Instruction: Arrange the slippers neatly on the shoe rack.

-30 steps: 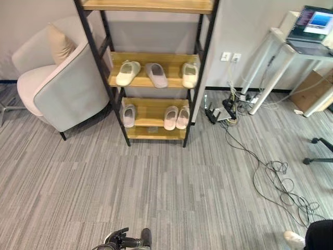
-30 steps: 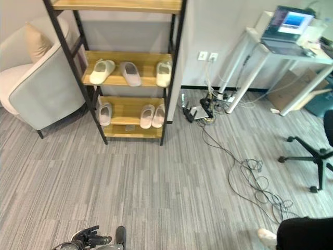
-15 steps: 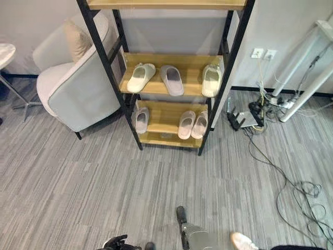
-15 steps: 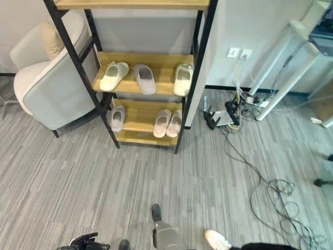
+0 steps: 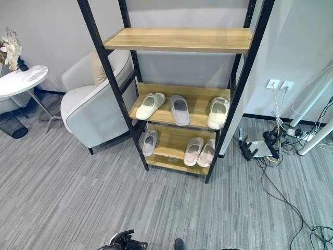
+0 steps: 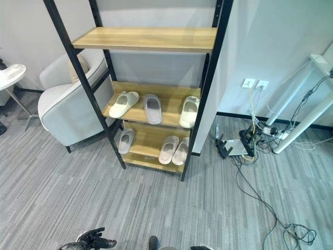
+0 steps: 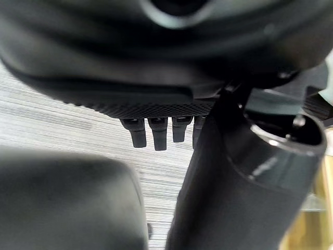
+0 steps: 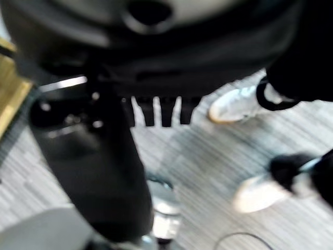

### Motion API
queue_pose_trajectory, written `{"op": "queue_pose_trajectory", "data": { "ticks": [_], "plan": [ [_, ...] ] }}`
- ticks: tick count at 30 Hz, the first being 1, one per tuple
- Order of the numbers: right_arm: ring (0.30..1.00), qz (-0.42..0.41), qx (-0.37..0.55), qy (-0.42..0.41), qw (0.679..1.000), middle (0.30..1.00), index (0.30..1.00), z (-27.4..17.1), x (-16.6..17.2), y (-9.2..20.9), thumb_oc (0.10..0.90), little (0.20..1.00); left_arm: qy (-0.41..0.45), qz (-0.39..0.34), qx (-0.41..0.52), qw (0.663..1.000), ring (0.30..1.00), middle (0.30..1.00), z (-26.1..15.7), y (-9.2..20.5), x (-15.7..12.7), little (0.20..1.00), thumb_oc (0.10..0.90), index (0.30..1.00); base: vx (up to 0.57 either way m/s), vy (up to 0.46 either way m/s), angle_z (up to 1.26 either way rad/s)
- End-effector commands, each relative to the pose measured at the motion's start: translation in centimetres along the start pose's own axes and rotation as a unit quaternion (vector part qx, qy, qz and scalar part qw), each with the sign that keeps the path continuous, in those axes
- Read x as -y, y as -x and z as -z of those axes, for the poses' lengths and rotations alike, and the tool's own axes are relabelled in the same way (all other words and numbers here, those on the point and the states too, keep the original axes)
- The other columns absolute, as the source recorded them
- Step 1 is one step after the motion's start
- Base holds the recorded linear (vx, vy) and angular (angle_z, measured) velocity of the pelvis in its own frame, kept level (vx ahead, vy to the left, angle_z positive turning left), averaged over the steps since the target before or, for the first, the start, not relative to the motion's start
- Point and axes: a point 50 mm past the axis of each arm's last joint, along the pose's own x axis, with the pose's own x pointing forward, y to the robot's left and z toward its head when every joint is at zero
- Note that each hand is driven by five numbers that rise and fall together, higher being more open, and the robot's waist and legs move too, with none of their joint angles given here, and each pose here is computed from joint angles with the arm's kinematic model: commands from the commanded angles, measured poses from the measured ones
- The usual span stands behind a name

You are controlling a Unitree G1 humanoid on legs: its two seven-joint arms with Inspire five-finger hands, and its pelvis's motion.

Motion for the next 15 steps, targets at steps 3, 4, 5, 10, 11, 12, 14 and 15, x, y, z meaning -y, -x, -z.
{"op": "queue_pose_trajectory", "data": {
  "ticks": [3, 4, 5, 10, 11, 12, 14, 15],
  "plan": [
    [0.9, 0.008, -0.006, -0.016, 1.0, 0.9, 0.9, 1.0, 0.1, 0.2, 0.8, 0.9, -0.018, -0.021, 0.008, 1.0, 0.9, 0.9, 0.3, 0.2, -1.0, 0.9, 0.8, 0.9, 0.24, 0.081, -0.13],
    [0.9, 0.008, -0.006, -0.016, 1.0, 0.9, 0.9, 1.0, 0.1, 0.2, 0.8, 0.9, -0.018, -0.021, 0.008, 1.0, 0.9, 0.9, 0.3, 0.2, -1.0, 0.9, 0.8, 0.9, 0.21, 0.11, -0.38],
    [0.9, 0.007, -0.014, -0.035, 0.999, 0.9, 0.9, 1.6, -0.1, 0.2, 0.8, 0.9, -0.022, -0.021, 0.0, 1.0, 0.9, 0.9, 0.7, 0.2, -1.2, 0.9, 0.8, 0.9, 0.2, 0.13, -0.55],
    [0.9, 0.011, -0.032, -0.104, 0.994, 0.9, 0.9, 3.1, -0.3, 0.5, 0.8, 0.9, -0.042, -0.017, 0.004, 0.999, 0.9, 0.9, 0.6, 0.3, -1.4, 0.9, 0.8, 0.9, 0.15, 0.165, -0.65],
    [0.9, 0.011, -0.035, -0.113, 0.993, 0.9, 0.9, 3.3, -0.3, 0.5, 0.8, 0.9, -0.047, -0.015, 0.005, 0.999, 0.9, 0.9, 0.5, 0.3, -1.5, 0.9, 0.8, 0.9, 0.13, 0.198, -0.33],
    [0.9, 0.008, -0.037, -0.119, 0.992, 0.9, 0.9, 3.5, -0.4, 0.6, 0.8, 0.9, -0.051, -0.015, 0.007, 0.999, 0.9, 0.9, 0.5, 0.3, -1.6, 0.9, 0.8, 0.9, 0.1, 0.178, -0.51],
    [0.9, 0.007, -0.042, -0.128, 0.991, 0.9, 0.9, 3.7, -0.5, 0.6, 0.8, 0.9, -0.06, -0.016, 0.007, 0.998, 0.9, 0.9, 0.5, 0.3, -1.8, 0.9, 0.8, 0.9, 0.07, 0.111, -0.48],
    [0.9, 0.007, -0.042, -0.128, 0.991, 0.9, 0.9, 3.7, -0.5, 0.6, 0.8, 0.9, -0.06, -0.016, 0.007, 0.998, 0.9, 0.9, 0.5, 0.3, -1.8, 0.9, 0.8, 0.9, 0.02, 0.048, -0.26]
  ]
}}
